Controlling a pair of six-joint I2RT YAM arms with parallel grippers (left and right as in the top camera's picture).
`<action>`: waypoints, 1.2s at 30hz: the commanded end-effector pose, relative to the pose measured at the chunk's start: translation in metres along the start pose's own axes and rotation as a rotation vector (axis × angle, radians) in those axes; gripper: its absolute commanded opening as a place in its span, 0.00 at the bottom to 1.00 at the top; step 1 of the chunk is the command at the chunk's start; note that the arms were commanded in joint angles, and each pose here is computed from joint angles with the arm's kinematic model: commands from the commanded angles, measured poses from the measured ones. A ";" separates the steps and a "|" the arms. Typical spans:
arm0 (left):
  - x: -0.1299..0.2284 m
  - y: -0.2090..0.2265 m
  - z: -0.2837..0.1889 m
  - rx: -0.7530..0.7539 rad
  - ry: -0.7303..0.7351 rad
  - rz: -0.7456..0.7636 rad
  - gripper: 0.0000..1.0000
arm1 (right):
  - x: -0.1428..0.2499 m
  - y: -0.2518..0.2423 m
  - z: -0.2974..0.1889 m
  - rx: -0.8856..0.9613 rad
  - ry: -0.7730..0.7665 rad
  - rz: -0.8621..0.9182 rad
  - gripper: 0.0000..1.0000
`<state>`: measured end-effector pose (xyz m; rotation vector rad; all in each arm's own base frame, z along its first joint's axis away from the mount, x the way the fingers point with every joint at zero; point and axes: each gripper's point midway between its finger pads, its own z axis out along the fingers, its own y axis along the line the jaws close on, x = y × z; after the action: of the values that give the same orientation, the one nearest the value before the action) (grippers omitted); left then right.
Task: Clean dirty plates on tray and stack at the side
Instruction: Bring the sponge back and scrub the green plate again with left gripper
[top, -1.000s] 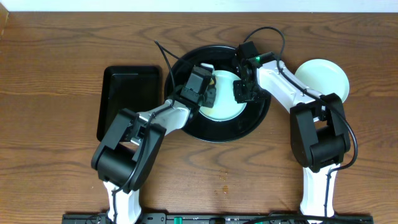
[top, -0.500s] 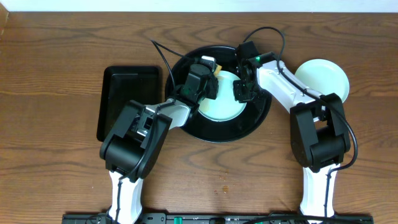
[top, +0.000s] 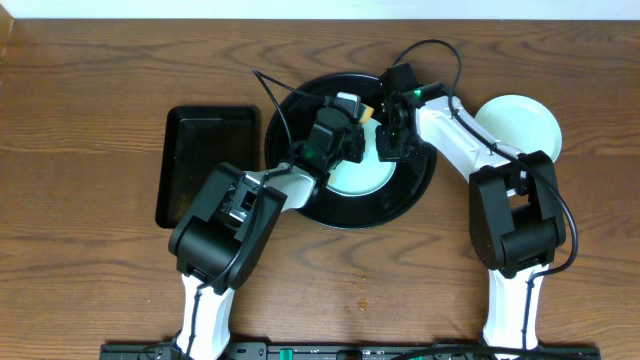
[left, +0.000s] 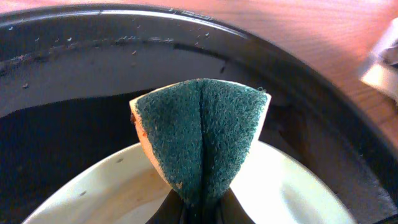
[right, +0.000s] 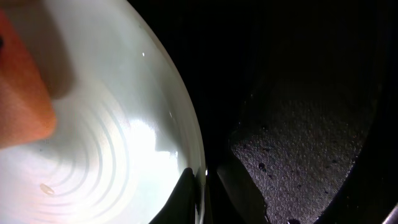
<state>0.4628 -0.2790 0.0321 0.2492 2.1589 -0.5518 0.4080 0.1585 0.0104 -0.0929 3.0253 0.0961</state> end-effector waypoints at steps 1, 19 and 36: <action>0.007 0.005 0.005 -0.007 -0.004 -0.006 0.08 | 0.006 0.000 0.006 0.009 0.023 -0.044 0.01; -0.009 -0.002 0.007 0.005 -0.071 0.001 0.08 | 0.005 0.001 0.007 0.008 0.019 -0.043 0.01; -0.015 0.040 0.019 -0.141 -0.137 0.110 0.08 | 0.005 0.001 0.007 0.007 0.016 -0.043 0.01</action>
<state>0.4844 -0.2780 0.0287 0.2442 2.0335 -0.4873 0.4099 0.1599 0.0107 -0.1035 3.0170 0.1052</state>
